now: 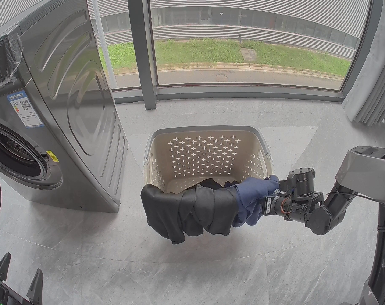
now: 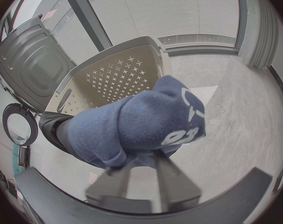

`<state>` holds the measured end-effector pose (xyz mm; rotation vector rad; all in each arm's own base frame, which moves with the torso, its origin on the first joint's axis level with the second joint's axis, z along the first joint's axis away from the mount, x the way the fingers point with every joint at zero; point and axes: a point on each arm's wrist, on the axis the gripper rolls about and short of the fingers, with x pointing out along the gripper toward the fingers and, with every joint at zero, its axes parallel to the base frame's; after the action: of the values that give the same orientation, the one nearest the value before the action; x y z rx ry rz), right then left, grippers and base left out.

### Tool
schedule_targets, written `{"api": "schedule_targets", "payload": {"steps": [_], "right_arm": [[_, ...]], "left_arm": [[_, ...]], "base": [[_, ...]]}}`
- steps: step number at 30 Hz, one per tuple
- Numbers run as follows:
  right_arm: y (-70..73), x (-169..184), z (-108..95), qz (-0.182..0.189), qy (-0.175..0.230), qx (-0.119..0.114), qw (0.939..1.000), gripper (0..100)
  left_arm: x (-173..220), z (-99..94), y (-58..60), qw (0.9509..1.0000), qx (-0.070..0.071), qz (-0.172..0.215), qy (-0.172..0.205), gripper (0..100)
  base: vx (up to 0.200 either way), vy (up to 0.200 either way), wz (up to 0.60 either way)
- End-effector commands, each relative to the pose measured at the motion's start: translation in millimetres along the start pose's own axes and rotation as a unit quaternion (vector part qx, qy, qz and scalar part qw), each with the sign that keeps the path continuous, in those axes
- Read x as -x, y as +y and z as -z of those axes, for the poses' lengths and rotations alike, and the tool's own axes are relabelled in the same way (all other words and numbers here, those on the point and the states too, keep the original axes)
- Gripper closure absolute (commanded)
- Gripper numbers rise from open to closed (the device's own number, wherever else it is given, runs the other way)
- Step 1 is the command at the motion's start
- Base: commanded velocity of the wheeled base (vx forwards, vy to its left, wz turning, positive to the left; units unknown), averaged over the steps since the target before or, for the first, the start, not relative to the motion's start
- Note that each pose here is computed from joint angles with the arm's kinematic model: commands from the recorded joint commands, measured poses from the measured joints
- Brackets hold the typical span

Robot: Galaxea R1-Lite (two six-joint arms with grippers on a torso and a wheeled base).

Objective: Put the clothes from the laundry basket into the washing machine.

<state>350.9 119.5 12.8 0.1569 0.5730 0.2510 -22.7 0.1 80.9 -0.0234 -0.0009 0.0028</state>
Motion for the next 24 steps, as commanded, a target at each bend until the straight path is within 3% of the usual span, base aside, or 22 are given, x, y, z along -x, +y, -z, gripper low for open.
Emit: {"api": "schedule_targets", "payload": {"steps": [1, 7, 13, 17, 24], "right_arm": [[1.6, 4.1, 1.0, -0.002, 0.002, 0.001, 1.0, 100], [13.2, 24.0, -7.0, -0.018, -0.016, 0.008, 0.9997, 100], [20.8, 65.3, -34.6, -0.034, -0.069, 0.01, 0.997, 100], [29.9, 90.3, -37.3, -0.05, -0.081, 0.015, 0.9954, 100], [35.7, 103.1, -41.2, -0.061, -0.097, 0.017, 0.9933, 100]], "left_arm": [[0.1, 5.3, 0.1, 1.0, 0.001, 0.0, 0.0, 0], [0.1, 5.3, 0.1, 1.0, 0.001, 0.0, 0.0, 0], [0.1, 5.3, 0.1, 1.0, 0.001, 0.0, 0.0, 0], [0.1, 5.3, 0.1, 1.0, 0.001, 0.0, 0.0, 0], [0.1, 5.3, 0.1, 1.0, 0.001, 0.0, 0.0, 0]], "base": [[0.0, 0.0, 0.0], [0.0, 0.0, 0.0], [0.0, 0.0, 0.0], [0.0, 0.0, 0.0], [0.0, 0.0, 0.0]]}}
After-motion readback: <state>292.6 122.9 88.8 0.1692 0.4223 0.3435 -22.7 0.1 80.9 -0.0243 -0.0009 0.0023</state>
